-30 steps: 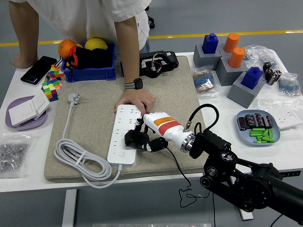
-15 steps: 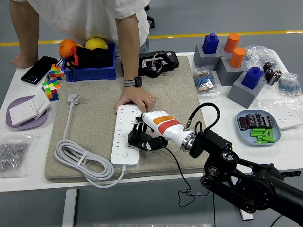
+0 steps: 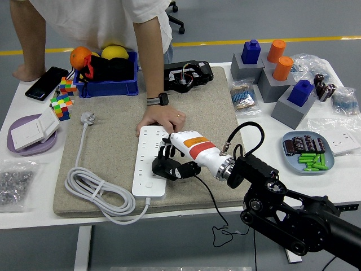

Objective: Press the white button,pick up the black plug,place it near the board,insert it into the board

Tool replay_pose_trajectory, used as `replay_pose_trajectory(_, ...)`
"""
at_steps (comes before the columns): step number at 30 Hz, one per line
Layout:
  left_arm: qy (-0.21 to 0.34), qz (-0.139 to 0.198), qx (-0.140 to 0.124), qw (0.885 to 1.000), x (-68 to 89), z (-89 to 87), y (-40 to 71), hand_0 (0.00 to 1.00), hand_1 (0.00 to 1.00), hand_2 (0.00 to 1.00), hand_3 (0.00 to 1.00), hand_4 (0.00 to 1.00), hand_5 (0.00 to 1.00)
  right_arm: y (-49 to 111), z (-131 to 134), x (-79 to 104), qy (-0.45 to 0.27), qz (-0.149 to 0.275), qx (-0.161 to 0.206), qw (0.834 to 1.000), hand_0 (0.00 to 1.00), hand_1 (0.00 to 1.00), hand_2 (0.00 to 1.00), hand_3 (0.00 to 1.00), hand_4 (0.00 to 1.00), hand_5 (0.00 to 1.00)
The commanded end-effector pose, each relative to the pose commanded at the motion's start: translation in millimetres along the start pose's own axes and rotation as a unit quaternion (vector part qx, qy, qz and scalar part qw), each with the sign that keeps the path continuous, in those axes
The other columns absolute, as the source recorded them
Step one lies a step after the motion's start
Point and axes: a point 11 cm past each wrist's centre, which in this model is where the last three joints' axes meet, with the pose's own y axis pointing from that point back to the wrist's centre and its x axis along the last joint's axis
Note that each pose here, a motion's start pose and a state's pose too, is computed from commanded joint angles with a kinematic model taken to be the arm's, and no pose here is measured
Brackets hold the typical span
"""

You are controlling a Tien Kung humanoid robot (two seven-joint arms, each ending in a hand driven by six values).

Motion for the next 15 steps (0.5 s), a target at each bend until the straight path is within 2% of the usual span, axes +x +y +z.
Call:
replay_pose_trajectory(7,-0.001,0.0,0.0,1.0,0.2,-0.3,0.0,0.648,0.639,0.632,0.678,0.511,0.108,2.7,-3.6,9.5,-0.008,0.017,0.005,1.0,0.301,0.433,0.447,0.455,0.862,0.002)
replay_pose_trajectory(15,-0.002,0.0,0.002,1.0,-0.2,-1.9,-0.3,0.648,0.638,0.632,0.677,0.511,0.108,11.7,4.4,5.9,-0.033,0.041,0.0,0.999,0.301,0.433,0.446,0.457,0.863,0.002)
